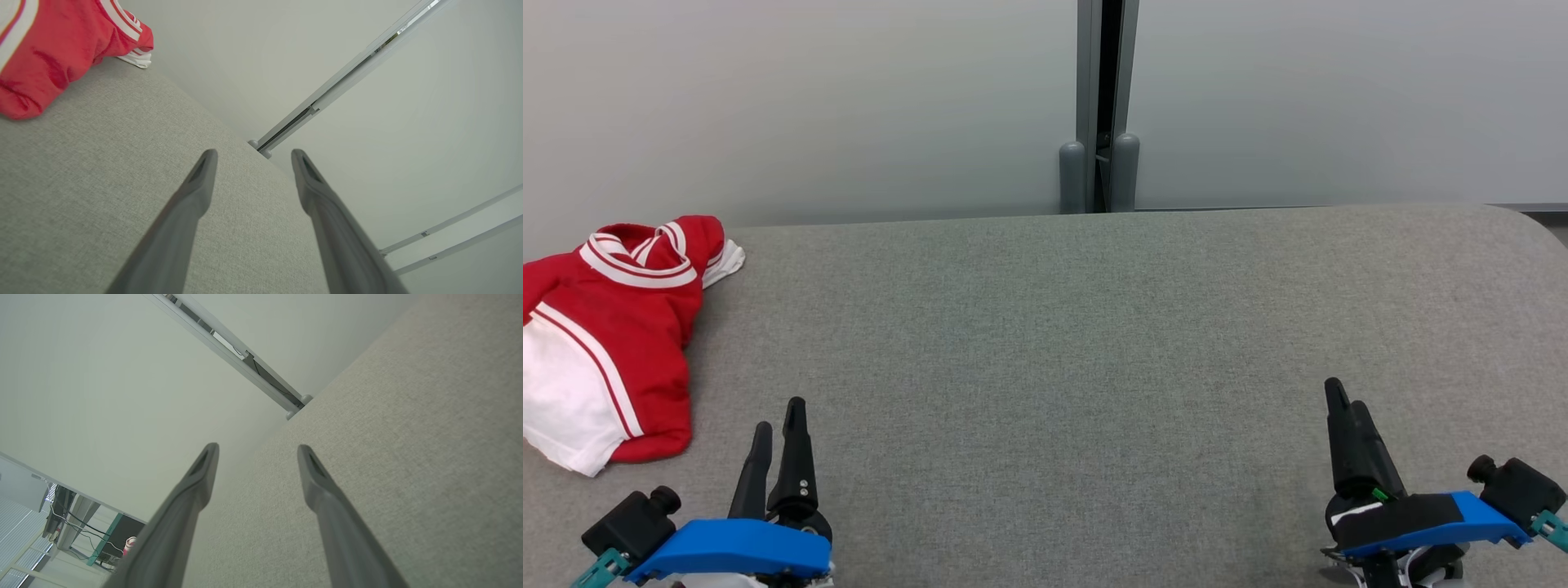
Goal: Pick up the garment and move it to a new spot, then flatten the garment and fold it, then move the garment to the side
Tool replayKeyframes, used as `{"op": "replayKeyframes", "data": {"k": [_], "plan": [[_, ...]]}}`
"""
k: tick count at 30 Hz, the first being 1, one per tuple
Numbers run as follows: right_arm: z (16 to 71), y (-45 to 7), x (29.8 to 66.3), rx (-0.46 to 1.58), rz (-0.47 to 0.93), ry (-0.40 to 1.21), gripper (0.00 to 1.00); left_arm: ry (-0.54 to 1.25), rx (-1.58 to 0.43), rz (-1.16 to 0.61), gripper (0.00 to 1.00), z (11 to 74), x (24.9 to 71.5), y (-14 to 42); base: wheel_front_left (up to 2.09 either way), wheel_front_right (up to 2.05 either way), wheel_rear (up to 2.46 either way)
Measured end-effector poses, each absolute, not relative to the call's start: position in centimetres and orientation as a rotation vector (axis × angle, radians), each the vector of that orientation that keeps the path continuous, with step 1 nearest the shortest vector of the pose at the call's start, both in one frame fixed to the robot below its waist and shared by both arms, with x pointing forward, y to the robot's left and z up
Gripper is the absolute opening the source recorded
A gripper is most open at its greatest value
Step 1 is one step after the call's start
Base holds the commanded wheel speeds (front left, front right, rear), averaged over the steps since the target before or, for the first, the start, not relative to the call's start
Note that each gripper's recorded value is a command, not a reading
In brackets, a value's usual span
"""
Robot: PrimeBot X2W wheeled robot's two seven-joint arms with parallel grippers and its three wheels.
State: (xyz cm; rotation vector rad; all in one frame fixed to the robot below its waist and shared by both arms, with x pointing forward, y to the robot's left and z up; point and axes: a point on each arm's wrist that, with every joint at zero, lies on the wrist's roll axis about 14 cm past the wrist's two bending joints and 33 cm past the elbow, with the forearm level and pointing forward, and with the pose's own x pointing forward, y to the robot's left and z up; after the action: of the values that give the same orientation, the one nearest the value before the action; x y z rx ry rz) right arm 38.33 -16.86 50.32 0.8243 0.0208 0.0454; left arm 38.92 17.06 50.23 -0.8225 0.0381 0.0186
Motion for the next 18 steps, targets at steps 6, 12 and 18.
{"op": "replayKeyframes", "data": {"k": [6,12,18], "plan": [[50.54,-16.51,38.28,0.747,0.061,0.011,1.00,0.027,-0.739,0.007,1.00,50.43,38.86,16.82,0.00,0.00,0.00],[50.68,-16.26,38.26,0.674,0.072,0.002,1.00,0.015,-0.661,-0.002,1.00,50.60,38.80,16.64,0.00,0.00,0.00],[50.75,-15.94,38.22,0.606,0.084,-0.006,1.00,0.010,-0.585,-0.008,1.00,50.57,38.77,16.41,0.00,0.00,0.00]]}}
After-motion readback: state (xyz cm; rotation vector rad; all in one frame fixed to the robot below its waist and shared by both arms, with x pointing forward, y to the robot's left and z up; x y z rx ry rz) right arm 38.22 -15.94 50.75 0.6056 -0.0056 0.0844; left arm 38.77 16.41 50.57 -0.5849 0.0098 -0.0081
